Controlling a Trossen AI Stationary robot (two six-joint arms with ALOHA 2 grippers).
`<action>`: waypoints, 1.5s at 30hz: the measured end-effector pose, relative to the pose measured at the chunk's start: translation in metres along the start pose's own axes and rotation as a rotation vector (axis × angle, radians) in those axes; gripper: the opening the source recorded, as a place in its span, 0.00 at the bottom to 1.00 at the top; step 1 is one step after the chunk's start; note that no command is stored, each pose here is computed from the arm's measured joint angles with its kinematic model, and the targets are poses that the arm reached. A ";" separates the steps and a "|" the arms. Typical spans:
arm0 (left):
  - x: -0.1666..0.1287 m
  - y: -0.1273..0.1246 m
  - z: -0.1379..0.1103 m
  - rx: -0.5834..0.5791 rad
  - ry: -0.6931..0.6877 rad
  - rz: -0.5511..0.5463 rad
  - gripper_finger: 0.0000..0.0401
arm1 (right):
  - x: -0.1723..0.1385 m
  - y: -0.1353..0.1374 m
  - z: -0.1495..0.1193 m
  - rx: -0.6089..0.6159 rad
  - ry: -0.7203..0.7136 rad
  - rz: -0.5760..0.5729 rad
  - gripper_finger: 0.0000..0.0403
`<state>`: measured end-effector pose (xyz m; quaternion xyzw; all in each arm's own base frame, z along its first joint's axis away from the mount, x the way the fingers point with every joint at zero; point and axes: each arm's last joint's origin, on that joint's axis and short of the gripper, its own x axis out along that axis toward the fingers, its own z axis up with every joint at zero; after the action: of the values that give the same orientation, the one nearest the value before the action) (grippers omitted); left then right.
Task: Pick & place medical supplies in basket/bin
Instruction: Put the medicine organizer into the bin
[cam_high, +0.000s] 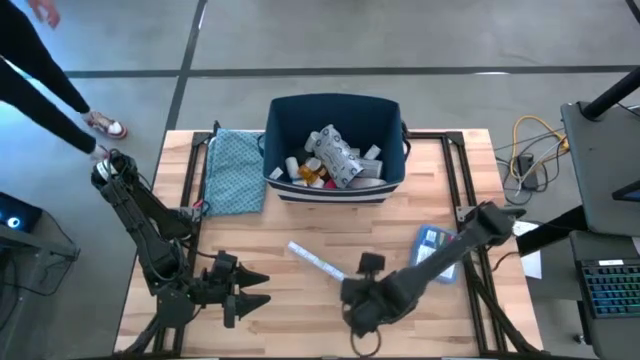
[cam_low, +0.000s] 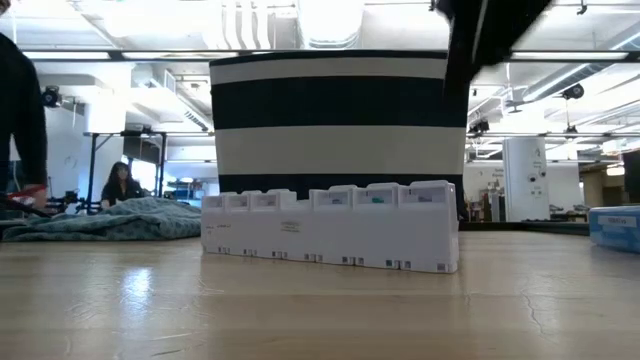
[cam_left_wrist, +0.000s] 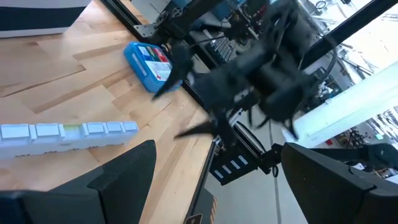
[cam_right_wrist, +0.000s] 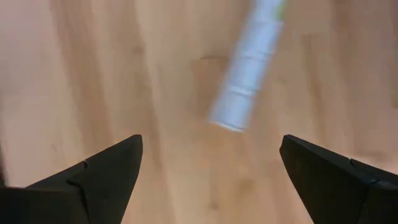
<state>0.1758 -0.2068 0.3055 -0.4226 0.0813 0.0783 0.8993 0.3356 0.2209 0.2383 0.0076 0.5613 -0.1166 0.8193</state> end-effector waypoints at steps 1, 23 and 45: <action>0.000 0.000 0.000 0.000 0.000 0.000 0.81 | 0.007 0.005 0.001 0.005 0.002 0.015 0.91; 0.000 0.002 -0.002 0.007 0.021 -0.003 0.81 | 0.082 -0.019 0.033 0.368 -0.079 -0.052 0.91; 0.001 0.005 -0.004 0.015 0.027 0.000 0.81 | 0.126 -0.044 0.034 0.405 -0.041 -0.070 0.91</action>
<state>0.1752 -0.2068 0.2996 -0.4170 0.0940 0.0721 0.9012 0.4013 0.1503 0.1395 0.1502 0.5094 -0.2555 0.8079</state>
